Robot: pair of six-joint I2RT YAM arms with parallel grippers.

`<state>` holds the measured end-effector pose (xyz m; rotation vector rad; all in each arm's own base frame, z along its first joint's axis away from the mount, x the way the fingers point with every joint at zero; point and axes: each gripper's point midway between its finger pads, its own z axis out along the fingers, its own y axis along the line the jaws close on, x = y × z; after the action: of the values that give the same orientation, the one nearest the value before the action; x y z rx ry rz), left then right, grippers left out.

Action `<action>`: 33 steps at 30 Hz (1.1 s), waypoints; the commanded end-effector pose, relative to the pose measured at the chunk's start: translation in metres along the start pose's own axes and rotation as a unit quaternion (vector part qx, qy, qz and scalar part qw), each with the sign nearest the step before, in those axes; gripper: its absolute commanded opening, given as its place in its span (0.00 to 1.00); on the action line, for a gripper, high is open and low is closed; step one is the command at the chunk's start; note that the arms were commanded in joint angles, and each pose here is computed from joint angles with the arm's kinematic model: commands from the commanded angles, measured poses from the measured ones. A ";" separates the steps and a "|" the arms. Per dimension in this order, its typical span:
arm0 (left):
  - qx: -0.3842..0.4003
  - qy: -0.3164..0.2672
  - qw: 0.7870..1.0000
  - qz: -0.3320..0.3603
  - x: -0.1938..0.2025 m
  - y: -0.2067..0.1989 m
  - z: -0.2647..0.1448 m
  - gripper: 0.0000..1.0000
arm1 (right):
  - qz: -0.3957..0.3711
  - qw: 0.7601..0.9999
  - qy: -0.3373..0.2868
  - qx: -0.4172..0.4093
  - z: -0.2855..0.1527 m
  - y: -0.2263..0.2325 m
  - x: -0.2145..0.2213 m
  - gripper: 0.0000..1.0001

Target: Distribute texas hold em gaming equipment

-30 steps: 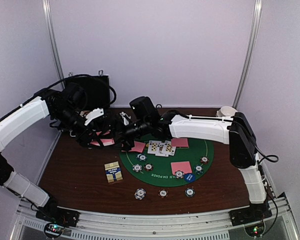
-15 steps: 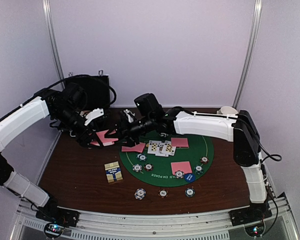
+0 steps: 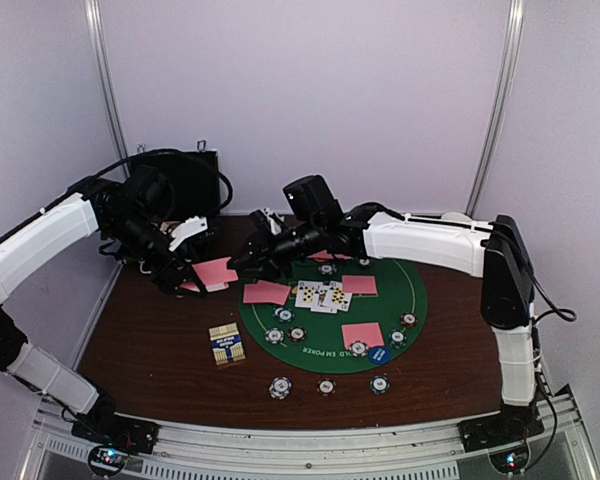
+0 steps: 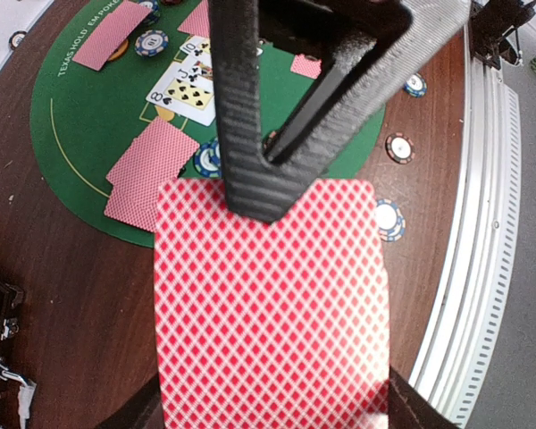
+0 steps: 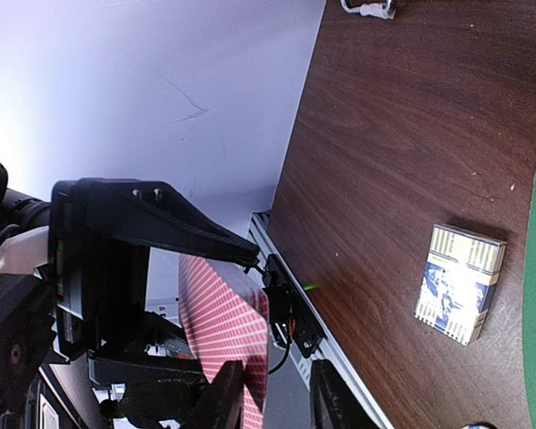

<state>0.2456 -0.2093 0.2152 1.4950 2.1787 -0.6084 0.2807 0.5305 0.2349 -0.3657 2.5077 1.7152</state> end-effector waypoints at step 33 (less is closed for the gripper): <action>-0.016 -0.011 1.000 0.012 -0.004 0.002 -0.007 0.00 | 0.033 0.997 -0.043 -0.061 -0.072 0.015 -0.020 0.00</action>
<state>0.2468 -0.2080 0.2151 1.4942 2.1802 -0.5920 0.2837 0.5052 0.2477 -0.2318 2.4847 1.8943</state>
